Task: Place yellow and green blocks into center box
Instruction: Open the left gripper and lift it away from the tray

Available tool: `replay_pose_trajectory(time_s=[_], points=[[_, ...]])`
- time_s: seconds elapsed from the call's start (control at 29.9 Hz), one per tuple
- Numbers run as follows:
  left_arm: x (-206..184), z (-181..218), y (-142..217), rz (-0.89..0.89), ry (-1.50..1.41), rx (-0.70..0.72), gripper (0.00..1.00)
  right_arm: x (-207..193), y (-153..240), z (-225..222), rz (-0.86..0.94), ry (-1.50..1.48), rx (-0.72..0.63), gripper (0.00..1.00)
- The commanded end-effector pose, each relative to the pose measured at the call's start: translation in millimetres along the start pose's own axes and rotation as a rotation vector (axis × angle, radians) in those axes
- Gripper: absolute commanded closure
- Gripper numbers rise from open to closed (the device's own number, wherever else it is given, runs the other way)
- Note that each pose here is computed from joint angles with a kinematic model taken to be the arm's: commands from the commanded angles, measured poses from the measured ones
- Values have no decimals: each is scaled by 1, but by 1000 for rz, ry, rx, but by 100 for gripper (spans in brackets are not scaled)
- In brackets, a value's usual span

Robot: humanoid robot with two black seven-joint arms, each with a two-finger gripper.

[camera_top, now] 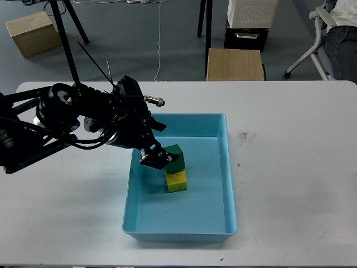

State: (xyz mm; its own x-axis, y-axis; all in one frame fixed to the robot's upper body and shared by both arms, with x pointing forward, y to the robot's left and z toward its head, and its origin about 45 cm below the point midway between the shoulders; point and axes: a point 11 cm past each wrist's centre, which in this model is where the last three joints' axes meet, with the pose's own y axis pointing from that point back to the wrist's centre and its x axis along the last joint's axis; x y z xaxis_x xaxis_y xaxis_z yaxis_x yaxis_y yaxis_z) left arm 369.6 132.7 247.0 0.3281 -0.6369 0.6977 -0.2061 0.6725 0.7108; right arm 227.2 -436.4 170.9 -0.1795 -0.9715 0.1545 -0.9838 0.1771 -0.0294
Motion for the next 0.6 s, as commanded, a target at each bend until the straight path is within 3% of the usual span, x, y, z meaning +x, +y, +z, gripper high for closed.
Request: replay_pose_trajectory(time_s=[0.0,0.23,0.4,0.57], points=[[16,9,17,93,36,-37,0,-1,-2,-2,-2,0,6,1],[71,5,62,479,334,-190,0,-19,-14,-20,-46,-28,100,1],[43,1,69,752,735,-386,0,-50,-29,-46,-124,-77,211,1],[18,-12,65,1199,1004,-330,0,-89,-52,-69,-178,-341,285,1]])
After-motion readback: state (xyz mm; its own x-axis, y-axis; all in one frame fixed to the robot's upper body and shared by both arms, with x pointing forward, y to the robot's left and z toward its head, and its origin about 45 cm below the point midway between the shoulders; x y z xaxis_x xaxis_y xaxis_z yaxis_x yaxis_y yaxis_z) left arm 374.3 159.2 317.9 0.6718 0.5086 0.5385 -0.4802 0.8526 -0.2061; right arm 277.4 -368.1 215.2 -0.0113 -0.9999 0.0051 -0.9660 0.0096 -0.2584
